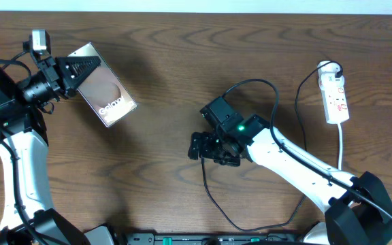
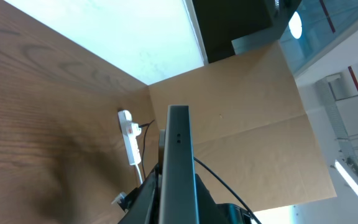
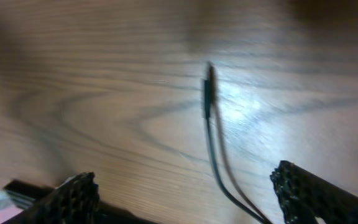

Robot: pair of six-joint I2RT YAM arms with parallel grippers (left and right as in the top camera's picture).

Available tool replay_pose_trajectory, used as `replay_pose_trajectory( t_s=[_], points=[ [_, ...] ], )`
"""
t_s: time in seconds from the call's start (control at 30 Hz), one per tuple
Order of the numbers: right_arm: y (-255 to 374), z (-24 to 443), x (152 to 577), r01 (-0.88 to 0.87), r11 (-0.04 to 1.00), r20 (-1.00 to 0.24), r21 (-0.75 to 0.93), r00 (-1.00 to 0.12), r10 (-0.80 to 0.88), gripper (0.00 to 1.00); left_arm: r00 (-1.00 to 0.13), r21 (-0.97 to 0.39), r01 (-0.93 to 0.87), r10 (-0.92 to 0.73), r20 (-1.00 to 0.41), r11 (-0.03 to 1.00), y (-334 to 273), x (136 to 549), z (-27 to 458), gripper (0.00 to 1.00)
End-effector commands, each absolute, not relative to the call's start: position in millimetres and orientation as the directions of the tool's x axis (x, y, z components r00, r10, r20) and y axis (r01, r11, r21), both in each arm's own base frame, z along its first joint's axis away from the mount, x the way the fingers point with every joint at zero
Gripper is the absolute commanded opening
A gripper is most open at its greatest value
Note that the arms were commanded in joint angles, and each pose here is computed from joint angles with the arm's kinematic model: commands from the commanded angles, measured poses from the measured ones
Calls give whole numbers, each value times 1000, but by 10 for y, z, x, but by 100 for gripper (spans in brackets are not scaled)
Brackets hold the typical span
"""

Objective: Plug charger to phone and switch on socket
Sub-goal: 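Move the right gripper down to the black cable on the table, then grasp the black cable plug end with the right gripper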

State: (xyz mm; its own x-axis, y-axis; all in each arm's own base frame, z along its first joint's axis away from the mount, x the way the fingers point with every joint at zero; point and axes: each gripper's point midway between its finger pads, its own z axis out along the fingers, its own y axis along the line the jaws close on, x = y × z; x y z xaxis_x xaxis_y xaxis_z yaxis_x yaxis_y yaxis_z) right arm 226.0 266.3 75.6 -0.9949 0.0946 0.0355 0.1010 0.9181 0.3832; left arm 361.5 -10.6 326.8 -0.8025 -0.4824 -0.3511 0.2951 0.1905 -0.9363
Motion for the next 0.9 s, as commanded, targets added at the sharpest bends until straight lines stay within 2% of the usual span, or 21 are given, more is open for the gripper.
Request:
replay_pose_trajectory(
  t_s=[0.0,0.3,0.67,0.87],
  points=[
    [2595,773,2272,137,929,24,343,-990,137,87,-800,-923,331,-459,-386,198,-112,3581,3321,7],
    [2705,501,2079,122,957,95,262,-990,100,82,-795,-922,330,-467,-388,203,-103,3597,3319,7],
    [2763,265,2088,66,995,159,71,-986,54,75,-792,-919,337,-466,-395,207,-103,3597,3319,7],
    [2709,129,2063,67,998,173,16,-983,63,67,-791,-917,339,-465,-398,209,-103,3597,3319,8]
  ],
)
